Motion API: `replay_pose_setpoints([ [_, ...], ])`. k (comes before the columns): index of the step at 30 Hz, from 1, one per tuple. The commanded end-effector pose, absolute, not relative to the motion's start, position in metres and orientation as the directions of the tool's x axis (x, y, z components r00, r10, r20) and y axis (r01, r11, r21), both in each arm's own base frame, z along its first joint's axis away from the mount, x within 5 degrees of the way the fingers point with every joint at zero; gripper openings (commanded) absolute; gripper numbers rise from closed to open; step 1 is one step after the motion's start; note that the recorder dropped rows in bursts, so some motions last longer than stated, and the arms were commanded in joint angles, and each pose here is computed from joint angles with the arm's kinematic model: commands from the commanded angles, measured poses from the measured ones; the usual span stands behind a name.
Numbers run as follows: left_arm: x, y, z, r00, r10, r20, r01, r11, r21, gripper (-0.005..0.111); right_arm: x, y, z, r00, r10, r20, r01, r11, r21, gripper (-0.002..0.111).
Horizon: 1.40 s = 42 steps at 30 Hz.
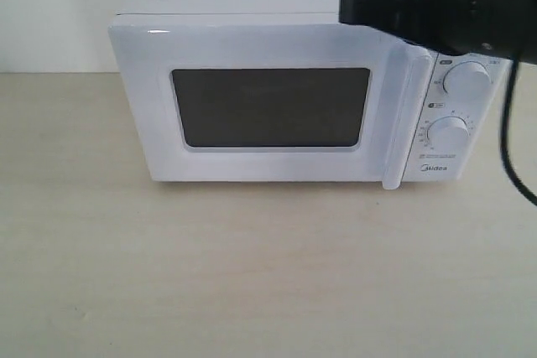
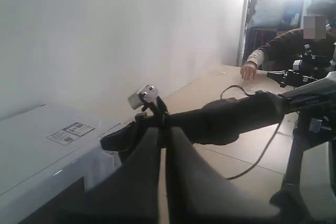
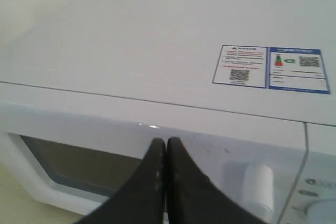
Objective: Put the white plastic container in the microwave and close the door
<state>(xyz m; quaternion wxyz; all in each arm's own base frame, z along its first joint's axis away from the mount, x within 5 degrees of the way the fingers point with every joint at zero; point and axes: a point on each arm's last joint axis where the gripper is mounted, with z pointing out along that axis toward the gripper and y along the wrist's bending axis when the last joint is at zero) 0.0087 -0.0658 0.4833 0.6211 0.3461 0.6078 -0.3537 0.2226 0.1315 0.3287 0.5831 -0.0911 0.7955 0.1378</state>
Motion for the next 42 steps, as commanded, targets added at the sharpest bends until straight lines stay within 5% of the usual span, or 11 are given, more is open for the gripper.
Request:
replay_pose_setpoints([
  [1, 0.005, -0.066, 0.482, 0.004, 0.0, -1.0, 0.872, 0.49, 0.004, 0.004, 0.186, 0.103, 0.327, -0.257, -0.011, -0.966, -0.309, 0.948, 0.071, 0.0],
  [17, -0.001, -0.069, 0.471, -0.041, 0.111, -0.993, 0.906, 0.424, 0.01, 0.004, 0.1, 0.039, 0.315, -0.07, 0.134, -0.989, -0.311, 0.939, 0.149, 0.0],
  [22, 0.007, -0.066, 0.463, -0.1, 0.13, -0.986, 0.874, 0.486, -0.025, 0.004, 0.091, 0.032, 0.321, -0.026, 0.184, -0.983, -0.319, 0.93, 0.183, 0.0],
  [42, 0.028, -0.074, 0.44, -0.253, -0.125, -0.959, 0.837, 0.469, -0.282, 0.004, 0.089, 0.03, 0.322, -0.018, 0.192, -0.981, -0.312, 0.931, 0.188, 0.0],
])
